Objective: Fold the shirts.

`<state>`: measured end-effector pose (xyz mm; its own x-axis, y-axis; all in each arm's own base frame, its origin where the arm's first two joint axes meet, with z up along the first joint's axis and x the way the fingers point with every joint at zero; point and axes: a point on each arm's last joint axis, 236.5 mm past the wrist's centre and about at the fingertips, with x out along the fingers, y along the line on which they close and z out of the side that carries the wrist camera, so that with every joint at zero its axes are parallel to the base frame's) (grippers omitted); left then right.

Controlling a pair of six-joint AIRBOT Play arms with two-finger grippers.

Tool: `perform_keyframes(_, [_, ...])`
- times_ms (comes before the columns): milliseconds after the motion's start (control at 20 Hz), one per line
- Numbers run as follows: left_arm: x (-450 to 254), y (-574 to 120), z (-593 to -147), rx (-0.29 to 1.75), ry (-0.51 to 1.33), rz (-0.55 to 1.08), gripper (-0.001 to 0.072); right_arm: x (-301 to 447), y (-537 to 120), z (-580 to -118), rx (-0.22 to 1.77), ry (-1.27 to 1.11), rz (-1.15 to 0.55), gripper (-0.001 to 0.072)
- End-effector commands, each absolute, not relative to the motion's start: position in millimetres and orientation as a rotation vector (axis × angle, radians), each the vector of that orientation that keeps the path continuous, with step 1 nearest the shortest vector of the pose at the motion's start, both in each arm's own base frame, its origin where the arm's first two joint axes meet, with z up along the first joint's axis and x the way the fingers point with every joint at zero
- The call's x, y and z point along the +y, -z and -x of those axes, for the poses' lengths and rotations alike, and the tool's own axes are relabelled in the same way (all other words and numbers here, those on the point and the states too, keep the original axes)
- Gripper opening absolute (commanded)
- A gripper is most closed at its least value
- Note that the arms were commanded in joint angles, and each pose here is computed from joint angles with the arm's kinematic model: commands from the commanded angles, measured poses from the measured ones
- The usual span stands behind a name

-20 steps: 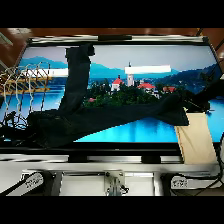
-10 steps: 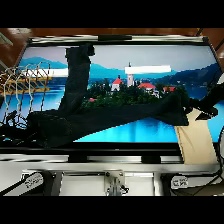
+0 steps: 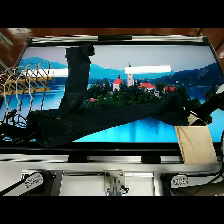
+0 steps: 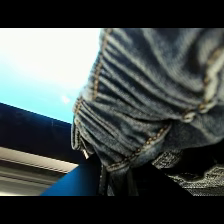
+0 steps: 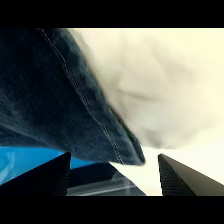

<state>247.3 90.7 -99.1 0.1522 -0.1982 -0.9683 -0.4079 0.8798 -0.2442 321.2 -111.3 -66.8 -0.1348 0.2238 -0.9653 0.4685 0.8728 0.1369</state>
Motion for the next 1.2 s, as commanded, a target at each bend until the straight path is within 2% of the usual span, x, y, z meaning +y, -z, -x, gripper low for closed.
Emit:
perform_keyframes(0, [90,98,-246,1.435,-0.157,0.52,0.0082,-105,79,-331,1.693,0.229,-0.599,0.0619])
perform_keyframes(100, [90,98,-246,1.436,-0.157,0.521,0.0082,-100,86,-331,1.711,0.232,-0.631,0.0478])
perform_keyframes(150, [89,98,-245,1.442,-0.154,0.523,0.0082,-97,87,-333,1.712,0.222,-0.639,0.0314])
perform_keyframes(200, [89,97,-245,1.442,-0.152,0.522,0.0082,-97,86,-334,1.706,0.221,-0.638,0.018])
perform_keyframes(250, [90,94,-247,1.439,-0.15,0.519,0.0082,-96,82,-336,1.694,0.212,-0.635,0.0091])
perform_keyframes(550, [114,40,-287,1.335,-0.141,0.451,0.0082,-121,-13,-366,1.534,0.172,-0.48,0.0093])
perform_keyframes(750, [122,5,-301,1.3,-0.117,0.403,0.0082,-168,-84,-344,1.553,0.329,-0.279,0.0093])
perform_keyframes(900, [126,-6,-307,1.278,-0.12,0.392,0.0082,-184,-111,-333,1.507,0.408,-0.344,0.0093])
perform_keyframes(1150, [119,3,-300,1.321,-0.103,0.409,0.0082,-194,-111,-322,1.503,0.453,-0.389,0.0093])
